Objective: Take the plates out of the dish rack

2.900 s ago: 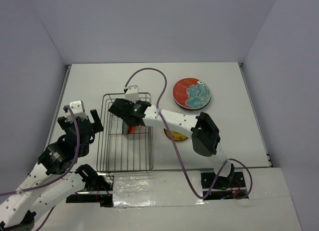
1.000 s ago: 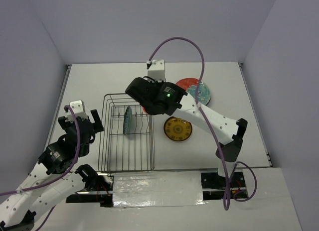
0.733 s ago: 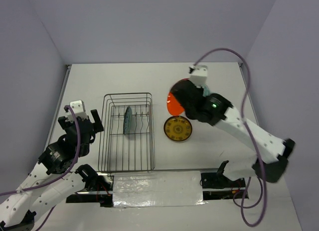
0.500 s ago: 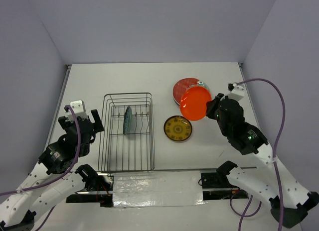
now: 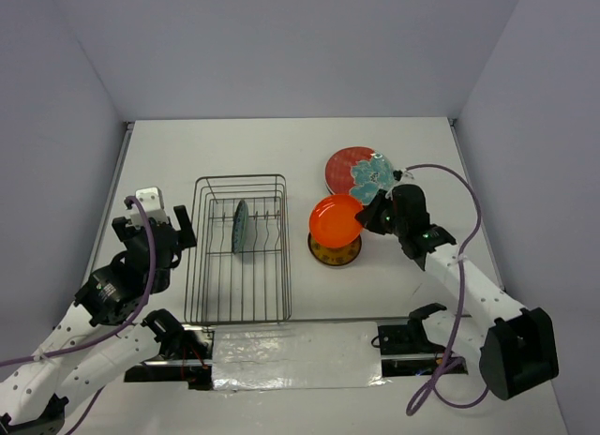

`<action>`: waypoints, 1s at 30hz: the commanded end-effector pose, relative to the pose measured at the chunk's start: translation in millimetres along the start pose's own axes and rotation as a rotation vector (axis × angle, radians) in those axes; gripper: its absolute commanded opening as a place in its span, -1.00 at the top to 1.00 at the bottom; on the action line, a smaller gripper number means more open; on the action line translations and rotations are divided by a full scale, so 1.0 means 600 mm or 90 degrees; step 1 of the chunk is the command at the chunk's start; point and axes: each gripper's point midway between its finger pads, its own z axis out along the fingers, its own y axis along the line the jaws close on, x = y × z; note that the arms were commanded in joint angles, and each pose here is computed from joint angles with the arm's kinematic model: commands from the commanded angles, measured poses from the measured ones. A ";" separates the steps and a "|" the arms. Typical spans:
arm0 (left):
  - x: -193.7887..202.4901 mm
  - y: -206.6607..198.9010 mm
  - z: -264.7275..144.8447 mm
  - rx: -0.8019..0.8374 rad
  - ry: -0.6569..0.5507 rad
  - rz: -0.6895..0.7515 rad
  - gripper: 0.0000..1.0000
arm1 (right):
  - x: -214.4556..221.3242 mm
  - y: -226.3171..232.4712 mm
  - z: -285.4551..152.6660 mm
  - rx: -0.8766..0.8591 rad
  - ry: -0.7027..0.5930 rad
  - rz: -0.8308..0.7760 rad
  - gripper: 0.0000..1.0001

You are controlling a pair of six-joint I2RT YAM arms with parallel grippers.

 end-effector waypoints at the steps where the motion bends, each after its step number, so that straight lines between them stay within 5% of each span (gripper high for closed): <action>1: -0.011 -0.007 0.001 0.010 -0.013 -0.009 -0.99 | -0.024 0.037 0.021 -0.091 -0.019 0.027 1.00; 17: -0.012 -0.012 0.000 0.023 -0.015 -0.009 -0.99 | 0.060 -0.031 0.056 -0.072 0.058 0.034 0.79; 20: -0.011 -0.013 0.001 0.023 -0.013 -0.007 -0.99 | 0.070 -0.037 0.051 -0.064 0.071 0.023 0.44; 21: -0.010 -0.013 0.001 0.022 -0.012 -0.007 -0.99 | 0.071 -0.039 0.049 -0.061 0.073 0.020 -0.05; 22: -0.010 -0.012 0.001 0.022 -0.012 -0.008 -0.99 | 0.072 -0.042 0.044 -0.054 0.074 0.018 -0.24; 24: -0.011 -0.012 0.001 0.022 -0.013 -0.008 -0.99 | 0.068 -0.042 0.039 -0.048 0.069 0.014 -0.45; 28: -0.010 -0.013 0.001 0.023 -0.011 -0.007 -0.99 | 0.057 -0.065 0.014 0.025 0.068 -0.007 -0.56; 29: -0.009 -0.014 0.001 0.024 -0.010 -0.006 -0.99 | 0.043 -0.086 0.009 0.082 0.045 -0.017 -0.86; 30: -0.010 -0.014 0.001 0.023 -0.010 -0.006 -0.99 | 0.020 -0.086 0.000 0.115 0.025 -0.029 -0.90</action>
